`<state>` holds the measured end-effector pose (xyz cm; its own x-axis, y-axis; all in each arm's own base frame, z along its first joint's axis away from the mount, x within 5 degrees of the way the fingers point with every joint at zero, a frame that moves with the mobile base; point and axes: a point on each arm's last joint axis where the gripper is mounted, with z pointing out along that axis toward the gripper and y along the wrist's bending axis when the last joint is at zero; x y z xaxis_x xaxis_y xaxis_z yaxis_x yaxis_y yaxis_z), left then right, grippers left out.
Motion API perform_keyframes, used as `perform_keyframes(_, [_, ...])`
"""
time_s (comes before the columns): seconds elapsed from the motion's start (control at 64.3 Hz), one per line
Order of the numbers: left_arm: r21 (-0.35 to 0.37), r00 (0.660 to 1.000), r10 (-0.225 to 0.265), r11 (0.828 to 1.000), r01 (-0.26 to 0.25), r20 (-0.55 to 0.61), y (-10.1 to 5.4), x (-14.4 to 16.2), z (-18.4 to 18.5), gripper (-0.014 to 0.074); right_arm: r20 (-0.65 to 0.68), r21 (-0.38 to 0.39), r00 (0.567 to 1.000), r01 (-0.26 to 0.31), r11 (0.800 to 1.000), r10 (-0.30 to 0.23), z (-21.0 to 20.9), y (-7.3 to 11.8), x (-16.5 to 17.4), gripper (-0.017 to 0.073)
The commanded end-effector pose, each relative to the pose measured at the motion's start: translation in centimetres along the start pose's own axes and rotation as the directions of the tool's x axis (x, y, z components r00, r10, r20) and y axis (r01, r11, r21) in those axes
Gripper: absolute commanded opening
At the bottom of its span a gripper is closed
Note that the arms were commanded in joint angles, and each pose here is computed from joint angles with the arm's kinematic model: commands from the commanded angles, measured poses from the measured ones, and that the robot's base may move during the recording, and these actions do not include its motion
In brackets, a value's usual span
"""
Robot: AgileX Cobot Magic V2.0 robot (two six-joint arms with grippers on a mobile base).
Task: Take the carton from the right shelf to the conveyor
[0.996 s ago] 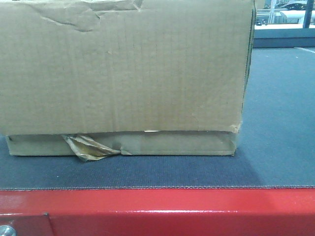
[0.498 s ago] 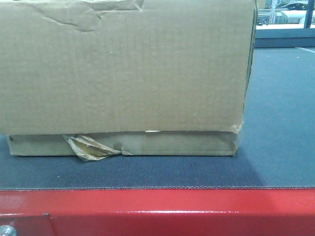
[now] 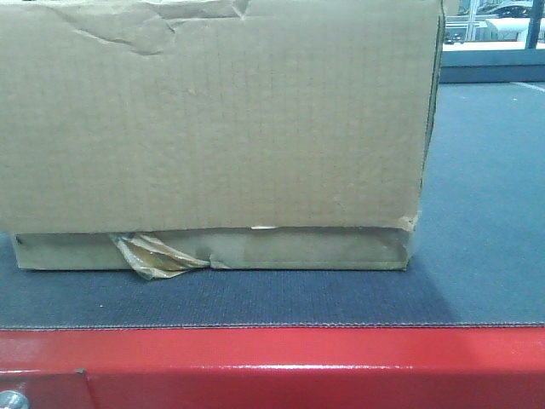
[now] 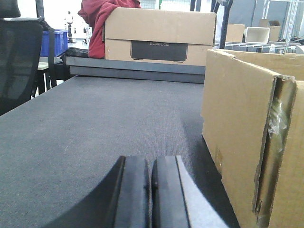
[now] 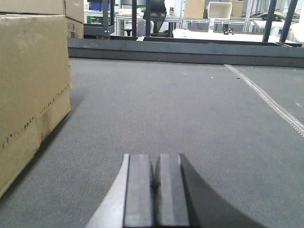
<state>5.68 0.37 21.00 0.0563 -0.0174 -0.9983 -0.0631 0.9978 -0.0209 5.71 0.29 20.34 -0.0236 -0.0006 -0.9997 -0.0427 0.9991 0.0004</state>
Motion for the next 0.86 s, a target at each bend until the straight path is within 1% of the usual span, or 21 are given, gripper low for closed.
perform_keyframes(0.0, [-0.002,1.000,0.003,1.000,-0.003,0.023,0.01,-0.24,-0.05,0.0015,0.036,0.008,0.999,0.001,1.000,-0.001,-0.07,-0.05,-0.30,-0.0069])
perform_keyframes(0.84, [-0.002,1.000,0.003,1.000,-0.003,0.023,0.01,-0.24,-0.05,0.0015,0.036,0.008,0.999,0.001,1.000,-0.001,-0.07,-0.05,-0.30,-0.0069])
